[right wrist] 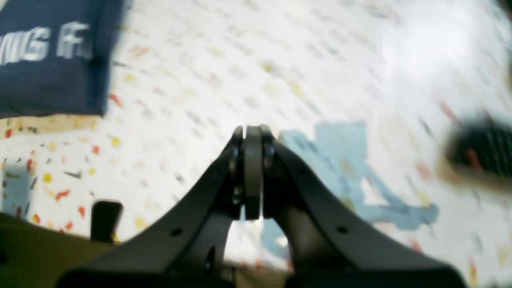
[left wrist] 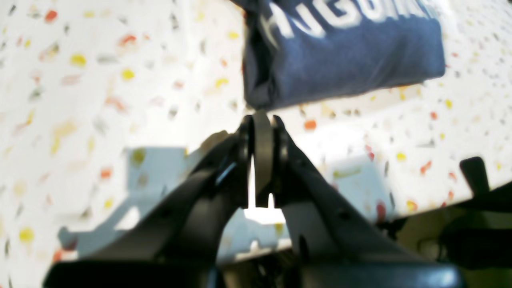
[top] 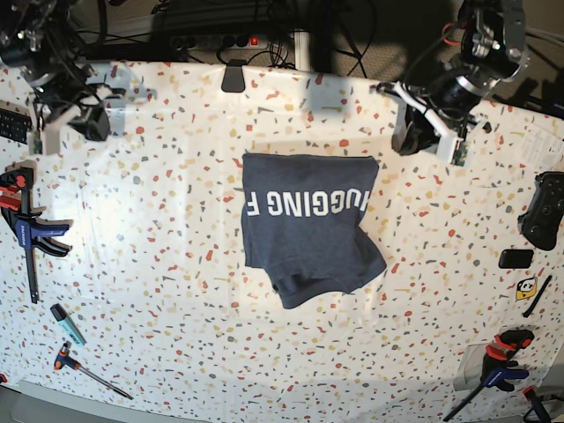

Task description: Fold the T-shirt properly

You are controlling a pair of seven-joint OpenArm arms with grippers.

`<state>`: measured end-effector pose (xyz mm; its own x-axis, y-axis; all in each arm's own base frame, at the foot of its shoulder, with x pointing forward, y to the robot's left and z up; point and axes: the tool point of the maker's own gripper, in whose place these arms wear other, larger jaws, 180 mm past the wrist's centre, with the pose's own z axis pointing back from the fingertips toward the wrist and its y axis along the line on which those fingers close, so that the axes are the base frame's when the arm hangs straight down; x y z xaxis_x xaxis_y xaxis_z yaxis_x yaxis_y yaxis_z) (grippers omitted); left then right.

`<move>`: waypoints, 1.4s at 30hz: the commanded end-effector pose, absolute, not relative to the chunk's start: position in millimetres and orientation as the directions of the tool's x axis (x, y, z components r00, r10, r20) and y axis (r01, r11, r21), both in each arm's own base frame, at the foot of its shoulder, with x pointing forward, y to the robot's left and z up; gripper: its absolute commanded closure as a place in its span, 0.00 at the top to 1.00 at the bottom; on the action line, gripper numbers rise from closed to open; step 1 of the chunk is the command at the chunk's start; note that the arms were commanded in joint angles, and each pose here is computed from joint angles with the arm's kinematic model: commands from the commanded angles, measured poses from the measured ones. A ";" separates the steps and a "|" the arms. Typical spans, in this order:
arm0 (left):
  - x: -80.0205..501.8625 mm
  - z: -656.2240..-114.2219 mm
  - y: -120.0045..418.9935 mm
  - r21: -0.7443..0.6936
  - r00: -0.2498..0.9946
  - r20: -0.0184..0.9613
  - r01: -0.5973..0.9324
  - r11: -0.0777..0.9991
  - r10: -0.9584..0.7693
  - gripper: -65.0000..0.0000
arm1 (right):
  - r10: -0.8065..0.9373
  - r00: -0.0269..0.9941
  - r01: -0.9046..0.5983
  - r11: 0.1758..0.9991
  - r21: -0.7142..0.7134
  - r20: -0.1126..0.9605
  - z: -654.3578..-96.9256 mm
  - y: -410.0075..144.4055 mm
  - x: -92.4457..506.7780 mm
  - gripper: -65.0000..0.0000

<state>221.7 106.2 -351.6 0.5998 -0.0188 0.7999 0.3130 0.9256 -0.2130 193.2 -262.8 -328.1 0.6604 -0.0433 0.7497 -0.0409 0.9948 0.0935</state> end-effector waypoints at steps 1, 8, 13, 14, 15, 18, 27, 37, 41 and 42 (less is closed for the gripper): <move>218.7 -340.2 112.0 -0.200 0.575 0.818 0.306 0.931 -0.013 0.00 | -0.037 0.643 -0.048 0.995 0.088 0.765 -319.2 -266.7 185.9 0.00; 140.4 -358.4 159.6 -0.212 0.708 0.705 0.149 0.966 0.046 0.00 | -0.239 0.766 0.205 0.971 0.126 0.597 -341.1 -298.6 74.4 0.00; 75.9 -370.2 181.4 -0.175 0.797 0.604 0.110 0.978 0.019 0.00 | -0.352 0.812 0.331 0.935 0.130 0.465 -352.8 -291.2 6.3 0.00; 65.2 -372.3 184.2 -0.166 0.811 0.585 0.104 0.981 0.013 0.00 | -0.365 0.821 0.343 0.930 0.133 0.439 -355.1 -287.2 -3.1 0.00; 55.2 -375.2 185.8 -0.162 0.826 0.564 0.100 0.982 0.008 0.00 | -0.377 0.832 0.352 0.926 0.137 0.408 -358.5 -282.3 -11.9 0.00; 29.8 -388.8 190.2 -0.170 0.866 0.499 0.066 0.983 0.028 0.00 | -0.413 0.857 0.378 0.910 0.169 0.309 -372.7 -267.3 -32.1 0.00; -38.0 -486.0 218.9 -0.219 0.925 0.306 -0.163 0.962 0.227 0.00 | -0.353 0.927 0.325 0.924 0.203 0.127 -455.0 -258.2 -68.6 0.00; -95.6 -594.8 219.6 -0.174 0.936 0.079 -0.325 0.929 0.342 0.00 | -0.200 0.973 0.218 0.960 0.178 -0.114 -559.4 -272.1 -95.4 0.00; -86.3 -616.1 208.0 -0.189 0.926 0.052 -0.358 0.914 0.374 0.00 | -0.172 0.973 0.192 0.973 0.127 -0.151 -587.8 -280.4 -86.6 0.00; -80.5 -620.0 205.0 -0.197 0.921 0.051 -0.370 0.908 0.386 0.00 | -0.156 0.975 0.175 0.978 0.116 -0.155 -593.4 -281.5 -82.7 0.00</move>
